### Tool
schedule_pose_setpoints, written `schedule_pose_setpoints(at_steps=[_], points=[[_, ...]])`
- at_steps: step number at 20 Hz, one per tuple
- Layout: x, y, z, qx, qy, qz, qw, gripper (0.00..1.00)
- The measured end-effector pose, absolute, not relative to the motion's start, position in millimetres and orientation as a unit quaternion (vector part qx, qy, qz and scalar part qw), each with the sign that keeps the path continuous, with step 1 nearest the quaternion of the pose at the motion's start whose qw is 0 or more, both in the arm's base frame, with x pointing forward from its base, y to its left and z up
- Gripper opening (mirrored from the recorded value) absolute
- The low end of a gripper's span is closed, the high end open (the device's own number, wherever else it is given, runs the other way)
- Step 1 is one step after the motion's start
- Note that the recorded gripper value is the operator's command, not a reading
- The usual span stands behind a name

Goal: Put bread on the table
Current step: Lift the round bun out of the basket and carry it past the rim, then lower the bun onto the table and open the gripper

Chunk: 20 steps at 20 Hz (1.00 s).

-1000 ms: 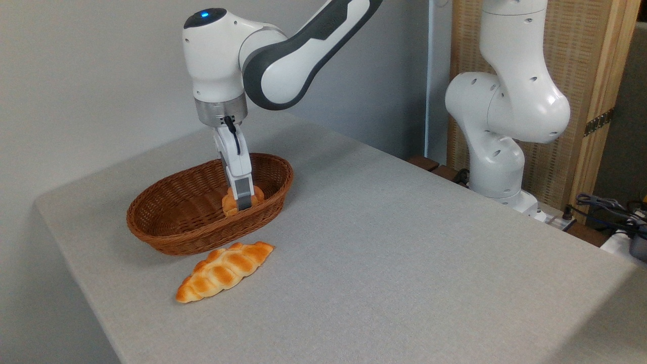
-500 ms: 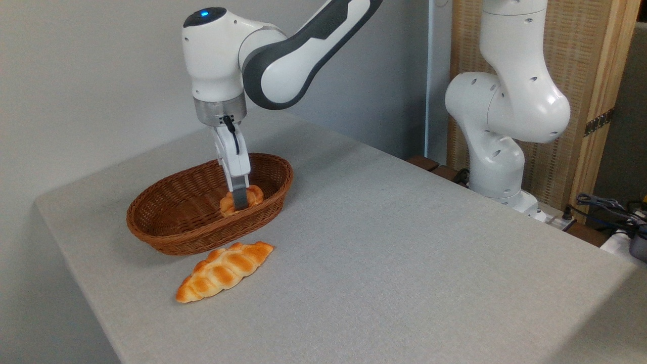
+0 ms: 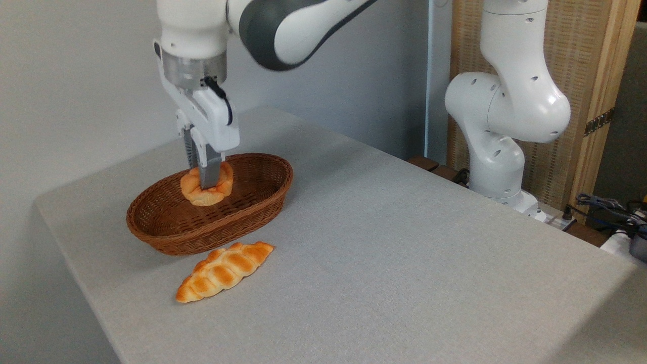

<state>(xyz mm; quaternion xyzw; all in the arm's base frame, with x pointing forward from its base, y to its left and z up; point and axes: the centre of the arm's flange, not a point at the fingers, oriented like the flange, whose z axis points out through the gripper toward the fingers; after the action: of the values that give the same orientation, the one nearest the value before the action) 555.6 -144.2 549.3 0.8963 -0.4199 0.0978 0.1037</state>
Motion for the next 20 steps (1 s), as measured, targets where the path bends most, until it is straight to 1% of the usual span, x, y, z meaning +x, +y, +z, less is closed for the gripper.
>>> schedule_pose_setpoints(at_steps=[1, 2, 4, 6, 8, 9, 10, 11, 13, 16, 20], points=[[549, -130, 558, 0.885, -0.446, 0.084, 0.1, 0.38], [540, -118, 565, 0.871, -0.478, 0.067, 0.094, 0.47], [521, -97, 574, 0.839, -0.538, 0.034, 0.07, 0.73], [509, -86, 574, 0.817, -0.574, 0.015, 0.044, 0.98], [503, -82, 564, 0.805, -0.593, -0.008, 0.023, 1.0], [501, -82, 555, 0.799, -0.601, -0.021, 0.018, 1.0], [498, -85, 543, 0.788, -0.615, -0.034, 0.019, 1.0], [494, -93, 525, 0.769, -0.637, -0.044, 0.021, 1.0], [492, -105, 511, 0.755, -0.654, -0.042, 0.017, 1.0], [491, -110, 503, 0.748, -0.662, -0.042, 0.015, 1.0], [493, -109, 507, 0.751, -0.66, -0.035, 0.011, 1.0]])
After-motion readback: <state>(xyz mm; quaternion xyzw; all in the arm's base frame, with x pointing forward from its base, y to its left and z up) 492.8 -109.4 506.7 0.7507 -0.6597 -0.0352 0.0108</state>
